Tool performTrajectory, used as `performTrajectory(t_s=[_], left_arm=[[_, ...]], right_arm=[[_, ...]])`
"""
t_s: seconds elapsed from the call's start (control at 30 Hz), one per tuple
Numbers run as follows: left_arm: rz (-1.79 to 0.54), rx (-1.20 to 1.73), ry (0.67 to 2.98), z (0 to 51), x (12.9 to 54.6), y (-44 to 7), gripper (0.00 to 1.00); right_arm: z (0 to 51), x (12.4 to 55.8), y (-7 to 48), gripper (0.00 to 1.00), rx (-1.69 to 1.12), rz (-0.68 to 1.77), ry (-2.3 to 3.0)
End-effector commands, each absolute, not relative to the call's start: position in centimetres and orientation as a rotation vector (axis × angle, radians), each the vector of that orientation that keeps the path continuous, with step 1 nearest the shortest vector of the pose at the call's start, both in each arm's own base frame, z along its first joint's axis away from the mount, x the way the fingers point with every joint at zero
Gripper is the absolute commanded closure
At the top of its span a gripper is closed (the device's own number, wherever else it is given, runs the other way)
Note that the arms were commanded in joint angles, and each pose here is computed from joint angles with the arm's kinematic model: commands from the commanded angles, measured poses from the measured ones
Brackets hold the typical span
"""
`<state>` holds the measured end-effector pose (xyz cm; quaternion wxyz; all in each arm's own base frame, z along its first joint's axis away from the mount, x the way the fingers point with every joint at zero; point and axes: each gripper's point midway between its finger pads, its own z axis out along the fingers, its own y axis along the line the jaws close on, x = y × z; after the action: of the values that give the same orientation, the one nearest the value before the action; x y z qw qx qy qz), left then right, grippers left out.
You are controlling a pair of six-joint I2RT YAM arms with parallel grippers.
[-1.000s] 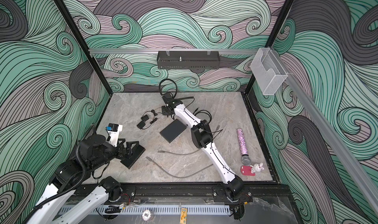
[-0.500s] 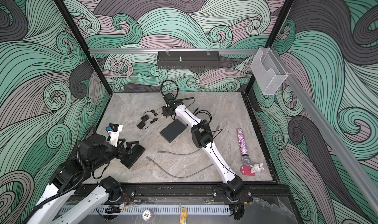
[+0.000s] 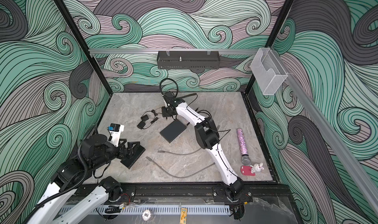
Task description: Insert the plug into the switch port
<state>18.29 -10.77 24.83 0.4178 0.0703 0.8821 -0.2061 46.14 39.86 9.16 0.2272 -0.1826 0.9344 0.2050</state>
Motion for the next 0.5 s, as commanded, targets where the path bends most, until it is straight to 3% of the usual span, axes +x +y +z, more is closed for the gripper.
performTrajectory(t_s=[0.0, 0.23, 0.33, 0.47], left_arm=[[-0.624, 0.119, 2.226, 24.6, 18.4, -11.9, 0.12], [-0.946, -0.013, 2.258, 20.3, 19.4, -16.0, 0.18], [-1.014, -0.035, 2.295, 19.2, 19.9, -17.3, 0.01], [-1.023, -0.027, 2.343, 17.9, 20.8, -18.4, 0.01]], right_arm=[[12.2, 42.3, 41.3, 1.0, -0.598, 0.701, 2.539], [13.3, 34.7, 39.4, 1.0, -0.572, 0.949, 2.549], [13.8, 32.1, 38.0, 1.0, -0.552, 1.019, 2.546], [14.3, 29.8, 36.9, 1.0, -0.551, 1.107, 2.518]])
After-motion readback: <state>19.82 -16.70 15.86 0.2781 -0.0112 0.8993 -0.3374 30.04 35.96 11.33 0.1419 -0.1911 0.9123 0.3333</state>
